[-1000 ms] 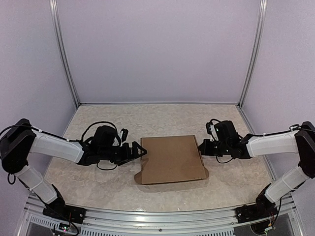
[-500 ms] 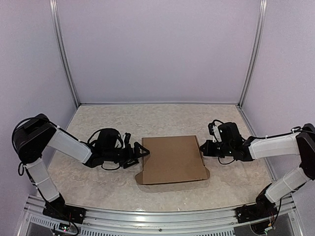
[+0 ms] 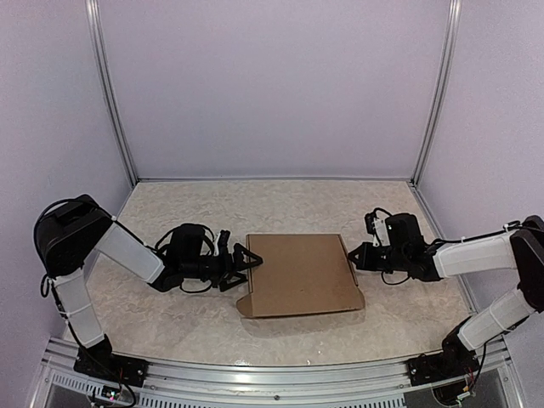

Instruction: Fold the paper box

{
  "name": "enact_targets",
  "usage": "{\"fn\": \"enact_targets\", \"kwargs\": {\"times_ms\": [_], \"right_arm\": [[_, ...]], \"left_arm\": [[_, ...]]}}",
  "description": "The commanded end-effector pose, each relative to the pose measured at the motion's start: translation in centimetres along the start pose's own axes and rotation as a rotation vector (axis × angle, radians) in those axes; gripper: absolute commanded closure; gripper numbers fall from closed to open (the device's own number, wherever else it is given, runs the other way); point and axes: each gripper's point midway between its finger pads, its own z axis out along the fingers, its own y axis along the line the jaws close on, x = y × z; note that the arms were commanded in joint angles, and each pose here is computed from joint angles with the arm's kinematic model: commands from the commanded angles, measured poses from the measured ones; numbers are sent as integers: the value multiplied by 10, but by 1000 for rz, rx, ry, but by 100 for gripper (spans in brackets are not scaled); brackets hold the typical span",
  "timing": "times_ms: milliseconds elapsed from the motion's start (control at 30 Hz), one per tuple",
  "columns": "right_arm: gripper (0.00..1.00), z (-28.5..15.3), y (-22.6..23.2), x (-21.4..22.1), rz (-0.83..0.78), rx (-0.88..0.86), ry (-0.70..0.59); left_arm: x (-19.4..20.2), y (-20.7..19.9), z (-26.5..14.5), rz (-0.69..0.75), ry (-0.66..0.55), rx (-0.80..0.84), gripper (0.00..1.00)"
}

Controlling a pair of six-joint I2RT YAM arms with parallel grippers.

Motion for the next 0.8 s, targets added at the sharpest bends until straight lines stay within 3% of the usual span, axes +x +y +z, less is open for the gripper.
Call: {"fn": "enact_targets", "kwargs": {"times_ms": [0, 400, 767], "right_arm": [[100, -1, -45, 54, 31, 136, 169], [100, 1, -47, 57, 39, 123, 175], [100, -1, -43, 52, 37, 114, 170]], "left_arm": [[1, -12, 4, -18, 24, 60, 1], [9, -56, 5, -37, 57, 232, 3], [13, -53, 0, -46, 61, 237, 27]]}}
